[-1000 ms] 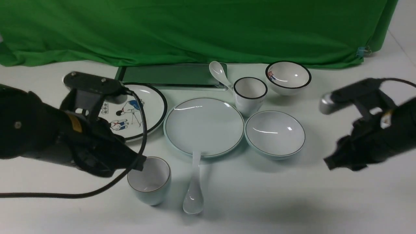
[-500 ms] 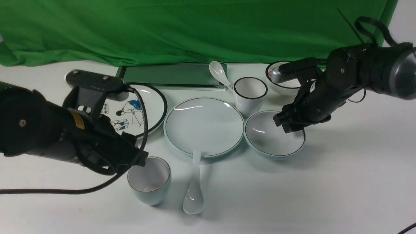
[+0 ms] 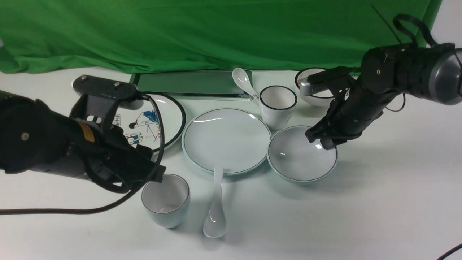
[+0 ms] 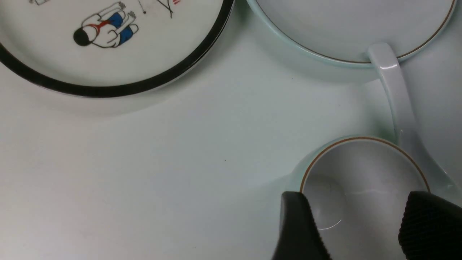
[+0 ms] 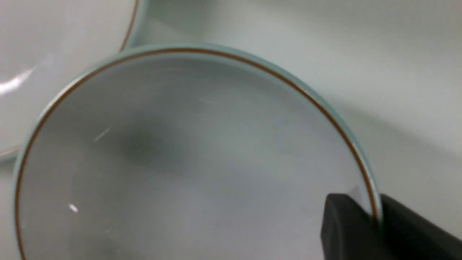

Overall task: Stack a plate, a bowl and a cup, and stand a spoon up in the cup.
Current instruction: Use the right arm to grab a blue rice bowl, then use the right arm to put the blue rice bowl into the blue large plate in the middle, then use the left arm to grab a blue teacup

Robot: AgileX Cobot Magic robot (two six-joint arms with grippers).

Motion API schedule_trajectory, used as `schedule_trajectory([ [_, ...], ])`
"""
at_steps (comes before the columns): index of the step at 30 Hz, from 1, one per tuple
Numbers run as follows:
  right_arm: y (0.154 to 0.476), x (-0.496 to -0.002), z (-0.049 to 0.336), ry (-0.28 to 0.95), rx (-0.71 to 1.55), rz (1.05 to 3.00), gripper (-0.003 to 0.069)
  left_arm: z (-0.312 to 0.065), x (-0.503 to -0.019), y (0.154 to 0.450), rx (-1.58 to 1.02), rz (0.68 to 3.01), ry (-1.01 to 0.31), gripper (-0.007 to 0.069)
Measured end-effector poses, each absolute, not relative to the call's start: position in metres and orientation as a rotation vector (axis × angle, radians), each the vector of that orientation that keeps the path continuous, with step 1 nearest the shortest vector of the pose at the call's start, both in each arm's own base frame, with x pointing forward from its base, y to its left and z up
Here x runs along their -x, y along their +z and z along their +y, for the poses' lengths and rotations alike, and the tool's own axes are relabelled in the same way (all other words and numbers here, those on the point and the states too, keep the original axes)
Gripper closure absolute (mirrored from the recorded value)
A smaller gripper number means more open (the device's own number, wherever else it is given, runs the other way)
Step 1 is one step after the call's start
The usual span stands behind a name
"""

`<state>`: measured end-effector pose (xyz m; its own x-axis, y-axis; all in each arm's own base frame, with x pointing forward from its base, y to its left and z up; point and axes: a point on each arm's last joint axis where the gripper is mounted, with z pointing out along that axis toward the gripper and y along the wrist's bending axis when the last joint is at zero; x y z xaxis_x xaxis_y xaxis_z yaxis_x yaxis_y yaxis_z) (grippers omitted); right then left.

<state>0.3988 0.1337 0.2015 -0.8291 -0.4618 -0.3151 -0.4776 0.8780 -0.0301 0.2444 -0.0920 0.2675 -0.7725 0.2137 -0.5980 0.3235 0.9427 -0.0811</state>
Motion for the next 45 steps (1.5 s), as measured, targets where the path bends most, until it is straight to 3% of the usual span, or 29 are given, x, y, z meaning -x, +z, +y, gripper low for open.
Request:
schedule_trajectory([
  [5, 0.225, -0.391, 0.147, 0.031, 0.85, 2.8, 0.0582, -0.092, -0.245, 0.268, -0.375, 2.477, -0.242, 0.0284],
  [10, 0.263, -0.382, 0.206, 0.107, 1.004, 2.596, 0.0582, -0.096, -0.25, 0.262, -0.337, 2.479, -0.281, 0.0284],
  [13, 0.268, -0.382, 0.227, 0.146, 1.029, 2.515, 0.0582, -0.097, -0.253, 0.256, -0.337, 2.502, -0.279, 0.0284],
  [16, 0.256, -0.4, 0.252, 0.208, 0.977, 2.466, 0.0582, -0.099, -0.258, 0.245, -0.34, 2.542, -0.272, 0.0284],
  [24, 0.205, -0.443, 0.262, 0.222, 0.845, 2.534, 0.0582, -0.1, -0.262, 0.234, -0.376, 2.583, -0.251, 0.0284],
  [31, 0.203, -0.446, 0.262, 0.224, 0.831, 2.537, 0.0526, -0.102, -0.267, 0.221, -0.386, 2.619, -0.238, 0.0289],
  [35, 0.201, -0.444, 0.26, 0.212, 0.844, 2.564, 0.0411, -0.103, -0.272, 0.209, -0.388, 2.656, -0.23, 0.0355],
  [41, 0.219, -0.433, 0.254, 0.194, 0.897, 2.622, 0.0277, -0.105, -0.277, 0.209, -0.39, 2.656, -0.23, 0.0619],
  [45, 0.256, -0.418, 0.245, 0.168, 0.942, 2.611, 0.0266, -0.11, -0.284, 0.229, -0.387, 2.645, -0.275, 0.0631],
])
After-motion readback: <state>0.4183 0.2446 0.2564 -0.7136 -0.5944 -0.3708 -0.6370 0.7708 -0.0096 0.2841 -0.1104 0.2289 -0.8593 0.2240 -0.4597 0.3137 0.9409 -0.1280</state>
